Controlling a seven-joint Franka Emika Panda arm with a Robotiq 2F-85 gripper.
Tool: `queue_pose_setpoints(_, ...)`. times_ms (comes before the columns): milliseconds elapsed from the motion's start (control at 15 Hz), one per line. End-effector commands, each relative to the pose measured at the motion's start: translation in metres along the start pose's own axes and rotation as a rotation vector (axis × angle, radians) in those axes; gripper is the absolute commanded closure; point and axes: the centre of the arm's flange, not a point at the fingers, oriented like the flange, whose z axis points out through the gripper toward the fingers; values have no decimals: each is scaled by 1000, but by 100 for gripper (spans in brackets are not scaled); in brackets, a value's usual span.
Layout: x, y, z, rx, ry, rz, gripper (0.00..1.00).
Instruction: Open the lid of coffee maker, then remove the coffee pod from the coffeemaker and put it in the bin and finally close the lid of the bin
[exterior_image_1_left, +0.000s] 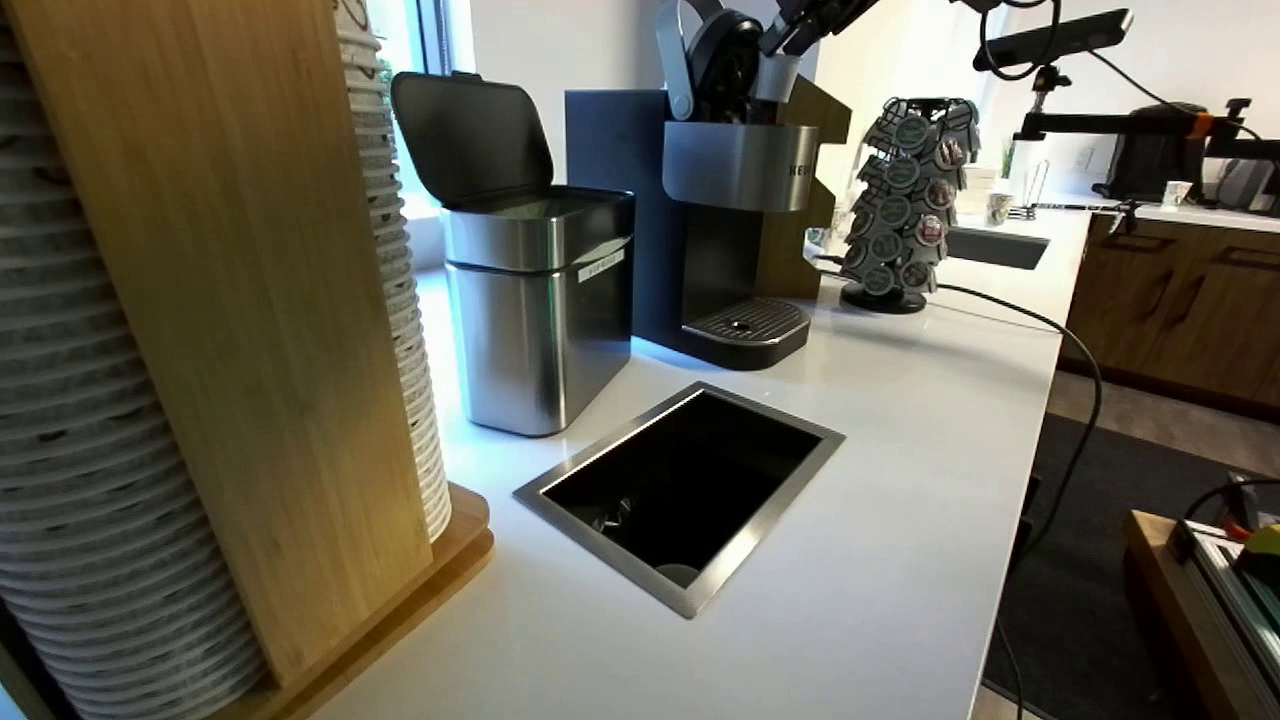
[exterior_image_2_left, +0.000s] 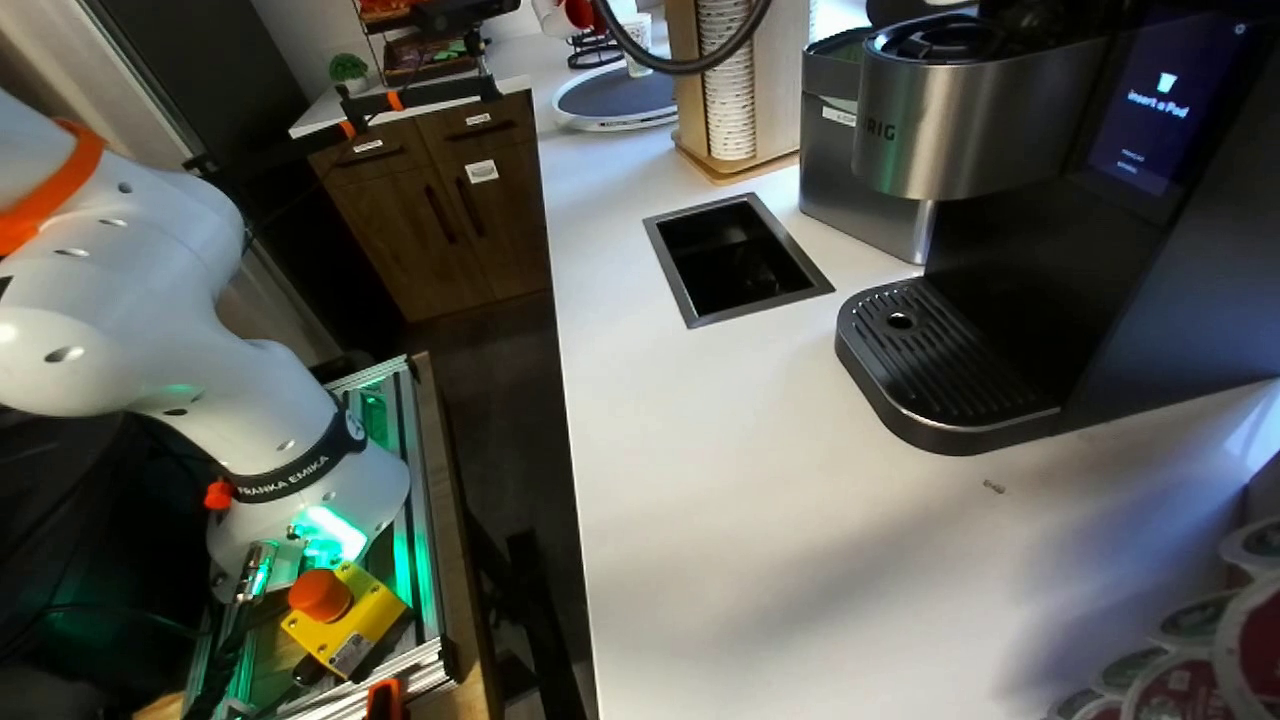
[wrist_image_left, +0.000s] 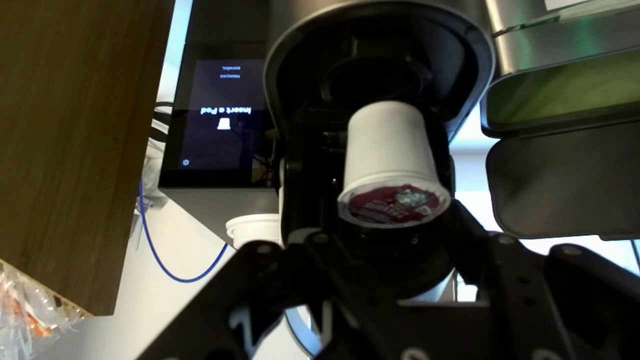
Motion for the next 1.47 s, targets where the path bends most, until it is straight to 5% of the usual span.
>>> queue_pose_setpoints(0, -12, 3, -28, 8, -26, 5, 72)
queue_pose_setpoints(333, -23, -9, -57, 71, -118, -24, 72)
queue_pose_setpoints(667, -33, -66, -68, 223, -166, -106, 72)
queue_pose_setpoints(1400, -24, -189, -8, 350, -1, -245, 72)
